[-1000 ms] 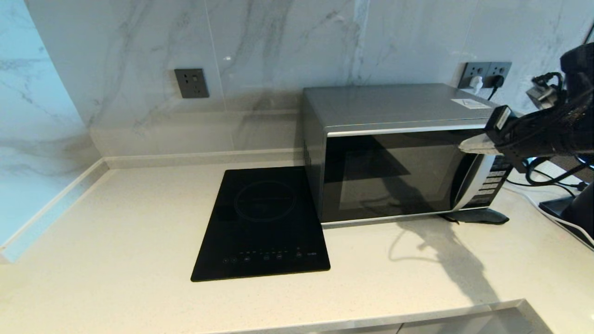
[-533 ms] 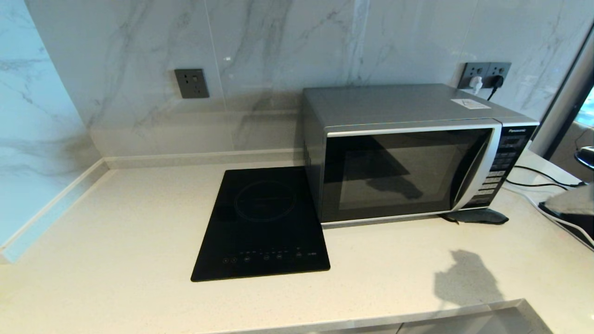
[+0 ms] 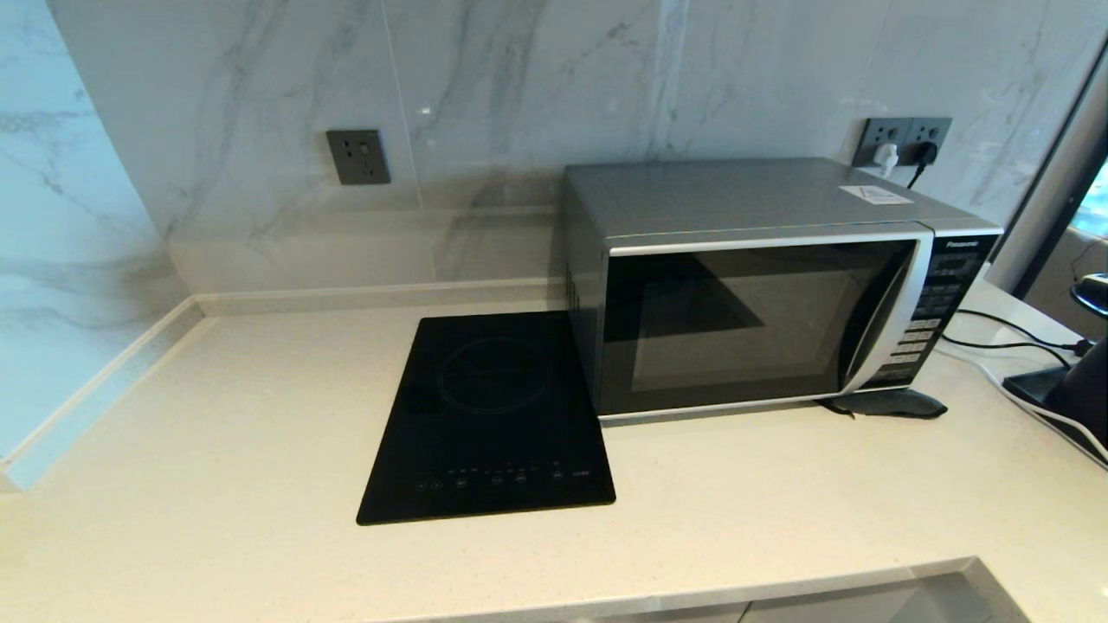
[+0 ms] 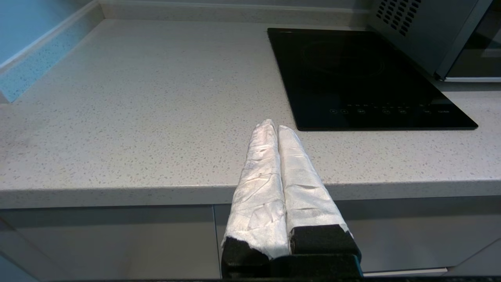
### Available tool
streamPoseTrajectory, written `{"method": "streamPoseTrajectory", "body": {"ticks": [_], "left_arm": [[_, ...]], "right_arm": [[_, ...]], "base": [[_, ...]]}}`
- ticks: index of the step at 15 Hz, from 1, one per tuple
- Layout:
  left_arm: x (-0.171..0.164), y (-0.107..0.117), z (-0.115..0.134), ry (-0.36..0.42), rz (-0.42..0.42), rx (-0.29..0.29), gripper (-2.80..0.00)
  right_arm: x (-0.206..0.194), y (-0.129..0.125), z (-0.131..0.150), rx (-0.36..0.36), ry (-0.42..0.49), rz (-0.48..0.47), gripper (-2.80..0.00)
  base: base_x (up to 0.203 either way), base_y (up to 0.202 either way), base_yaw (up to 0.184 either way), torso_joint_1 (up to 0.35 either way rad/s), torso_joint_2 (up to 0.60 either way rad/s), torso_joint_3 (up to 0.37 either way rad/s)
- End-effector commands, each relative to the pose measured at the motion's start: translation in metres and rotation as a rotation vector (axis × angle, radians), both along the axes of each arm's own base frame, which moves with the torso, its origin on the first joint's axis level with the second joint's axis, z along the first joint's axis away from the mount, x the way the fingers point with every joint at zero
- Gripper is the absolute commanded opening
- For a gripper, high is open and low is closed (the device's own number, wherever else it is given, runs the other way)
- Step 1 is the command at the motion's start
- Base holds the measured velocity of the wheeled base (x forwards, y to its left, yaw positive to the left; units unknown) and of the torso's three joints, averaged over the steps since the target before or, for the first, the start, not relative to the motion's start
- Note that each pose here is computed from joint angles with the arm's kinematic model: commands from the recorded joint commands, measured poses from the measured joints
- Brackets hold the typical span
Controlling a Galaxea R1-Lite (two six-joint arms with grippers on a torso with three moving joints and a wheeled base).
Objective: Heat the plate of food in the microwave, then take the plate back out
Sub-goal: Open the microwave oven
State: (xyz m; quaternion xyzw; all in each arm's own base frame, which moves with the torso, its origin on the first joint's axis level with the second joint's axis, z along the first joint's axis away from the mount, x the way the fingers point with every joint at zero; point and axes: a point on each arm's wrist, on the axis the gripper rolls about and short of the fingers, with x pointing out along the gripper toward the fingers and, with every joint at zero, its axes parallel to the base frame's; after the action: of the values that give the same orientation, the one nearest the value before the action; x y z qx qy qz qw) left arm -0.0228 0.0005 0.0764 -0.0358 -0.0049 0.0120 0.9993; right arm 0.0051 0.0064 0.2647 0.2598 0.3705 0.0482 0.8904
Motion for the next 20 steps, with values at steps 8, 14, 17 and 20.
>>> {"method": "streamPoseTrajectory", "body": {"ticks": [8, 14, 17, 20], "left_arm": [[0.0, 0.0, 0.0, 0.001, 0.0, -0.001, -2.8], [0.0, 0.0, 0.0, 0.001, 0.0, -0.001, -2.8], [0.0, 0.0, 0.0, 0.001, 0.0, -0.001, -2.8], [0.0, 0.0, 0.0, 0.001, 0.0, -0.001, -2.8]], "right_arm": [[-0.099, 0.001, -0.07, -0.035, -0.238, -0.013, -2.8], [-0.122, -0.001, -0.111, -0.148, -0.357, -0.018, -2.8], [-0.128, -0.002, -0.125, -0.193, -0.436, 0.008, -2.8], [-0.109, -0.002, -0.128, -0.21, -0.5, -0.011, -2.8]], "base": [[0.0, 0.0, 0.0, 0.0, 0.0, 0.0], [0.0, 0.0, 0.0, 0.0, 0.0, 0.0], [0.0, 0.0, 0.0, 0.0, 0.0, 0.0], [0.0, 0.0, 0.0, 0.0, 0.0, 0.0]]}}
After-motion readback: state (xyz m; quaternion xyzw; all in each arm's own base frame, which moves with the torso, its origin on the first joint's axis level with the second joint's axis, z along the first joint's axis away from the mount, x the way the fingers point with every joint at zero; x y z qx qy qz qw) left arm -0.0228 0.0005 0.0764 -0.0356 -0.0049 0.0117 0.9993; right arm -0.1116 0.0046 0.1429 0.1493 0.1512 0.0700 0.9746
